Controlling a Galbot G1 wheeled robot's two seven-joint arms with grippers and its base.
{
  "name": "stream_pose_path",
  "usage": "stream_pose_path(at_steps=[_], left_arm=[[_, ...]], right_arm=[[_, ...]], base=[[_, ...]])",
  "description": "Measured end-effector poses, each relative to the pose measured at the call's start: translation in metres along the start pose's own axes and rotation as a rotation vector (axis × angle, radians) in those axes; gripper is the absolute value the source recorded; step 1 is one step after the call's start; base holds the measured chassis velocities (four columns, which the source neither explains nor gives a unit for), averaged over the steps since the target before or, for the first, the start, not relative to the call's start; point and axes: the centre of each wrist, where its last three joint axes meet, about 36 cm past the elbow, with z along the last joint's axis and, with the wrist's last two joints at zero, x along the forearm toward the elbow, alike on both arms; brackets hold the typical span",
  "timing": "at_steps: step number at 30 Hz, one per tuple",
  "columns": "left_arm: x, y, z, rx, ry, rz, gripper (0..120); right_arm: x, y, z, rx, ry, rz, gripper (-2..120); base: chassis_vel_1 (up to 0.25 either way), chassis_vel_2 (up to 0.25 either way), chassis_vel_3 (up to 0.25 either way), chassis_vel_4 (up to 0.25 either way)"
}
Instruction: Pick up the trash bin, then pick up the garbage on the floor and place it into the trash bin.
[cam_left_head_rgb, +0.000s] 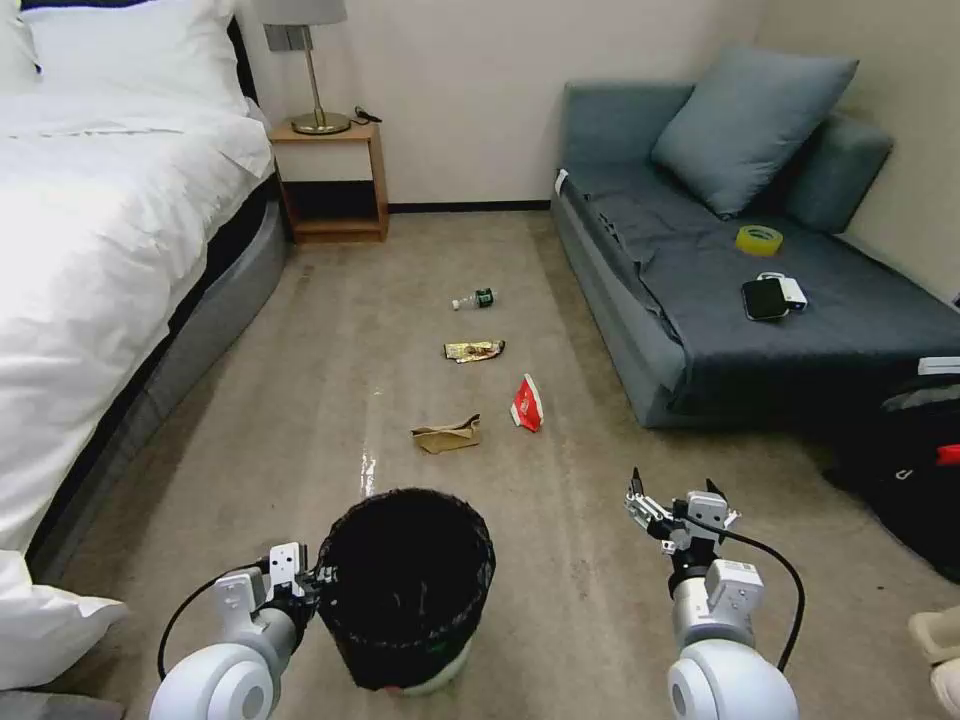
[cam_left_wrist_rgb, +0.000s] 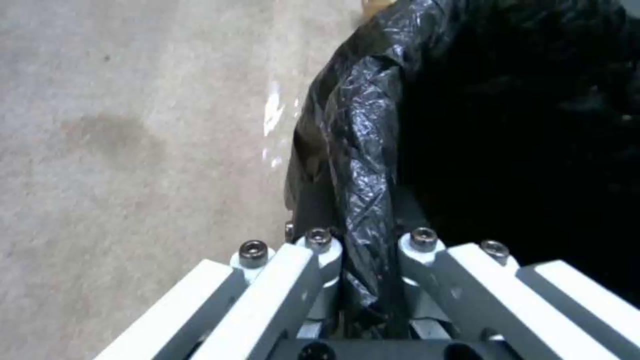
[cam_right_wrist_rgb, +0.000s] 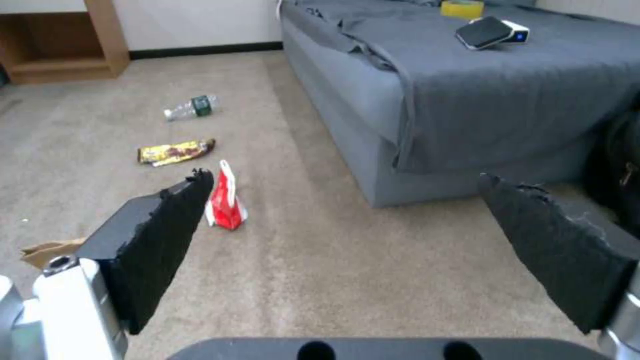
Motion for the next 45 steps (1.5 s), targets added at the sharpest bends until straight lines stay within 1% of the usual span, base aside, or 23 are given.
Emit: stream_pose_path(at_steps=[2,4,8,9,10,11,14,15,16,17,18,20,23,24,26,28,38,40,45], left_arm=[[0.0,0.0,0.0,0.001,-0.006,0.0,4],[0.003,0.001,0.003,0.002,-0.054,0.01,4],[0.003,0.001,0.003,0.001,-0.066,0.012,4],[0.01,0.003,-0.001,0.001,-0.136,0.055,4],[0.013,0.003,-0.003,0.003,-0.153,0.062,4],[0.013,0.003,-0.003,0.003,-0.153,0.062,4],[0.025,0.001,-0.015,0.009,-0.196,0.08,4],[0.025,0.001,-0.015,0.009,-0.196,0.08,4],[0.028,-0.001,-0.018,0.008,-0.202,0.085,4],[0.033,-0.003,-0.025,0.005,-0.213,0.093,4],[0.037,-0.004,-0.029,0.004,-0.218,0.097,4],[0.039,-0.004,-0.031,0.005,-0.221,0.1,4],[0.047,-0.006,-0.042,0.014,-0.231,0.106,4],[0.047,-0.006,-0.042,0.014,-0.231,0.106,4],[0.053,-0.005,-0.048,0.024,-0.239,0.096,4],[0.055,-0.004,-0.05,0.03,-0.246,0.083,4],[0.059,0.001,-0.055,0.046,-0.263,0.049,4],[0.058,0.005,-0.057,0.053,-0.267,0.03,4],[0.058,0.01,-0.059,0.07,-0.277,0.012,4]], right_arm=[[0.0,0.0,0.0,0.0,0.0,0.0,100],[0.0,0.0,0.0,-0.001,-0.004,0.0,100],[0.0,0.0,0.0,-0.001,-0.005,0.0,100],[0.0,0.001,-0.002,-0.005,-0.013,-0.005,100],[0.001,0.001,-0.003,-0.005,-0.016,-0.008,100],[0.001,0.001,-0.003,-0.005,-0.016,-0.008,100],[0.005,-0.002,-0.008,0.012,-0.038,-0.023,100],[0.005,-0.002,-0.008,0.012,-0.038,-0.023,100],[0.007,-0.003,-0.01,0.02,-0.045,-0.028,100],[0.011,-0.006,-0.014,0.033,-0.055,-0.045,100],[0.014,-0.007,-0.016,0.039,-0.061,-0.059,100],[0.016,-0.008,-0.018,0.043,-0.065,-0.069,100],[0.026,-0.015,-0.023,0.064,-0.076,-0.115,100],[0.026,-0.015,-0.023,0.064,-0.076,-0.115,100],[0.03,-0.017,-0.026,0.072,-0.081,-0.141,100],[0.033,-0.018,-0.027,0.078,-0.082,-0.161,100],[0.042,-0.017,-0.023,0.088,-0.073,-0.199,100],[0.043,-0.018,-0.022,0.092,-0.074,-0.207,100],[0.044,-0.018,-0.023,0.098,-0.078,-0.217,100]], base=[[0.0,0.0,0.0,0.0],[0.0,0.0,0.0,0.0],[0.0,0.0,0.0,0.0],[0.0,0.0,0.0,0.0],[0.0,0.0,0.0,0.0],[0.0,0.0,0.0,0.0],[0.0,0.0,0.0,0.0],[0.0,0.0,0.0,0.0],[0.0,0.0,0.0,0.0],[0.0,0.0,0.0,0.0],[0.0,0.0,0.0,0.0],[0.0,0.0,0.0,0.0],[0.0,0.0,0.0,0.0],[0.0,0.0,0.0,0.0],[0.0,0.0,0.0,0.0],[0.0,0.0,0.0,0.0],[0.0,0.0,0.0,0.0],[0.0,0.0,0.0,0.0],[0.0,0.0,0.0,0.0]])
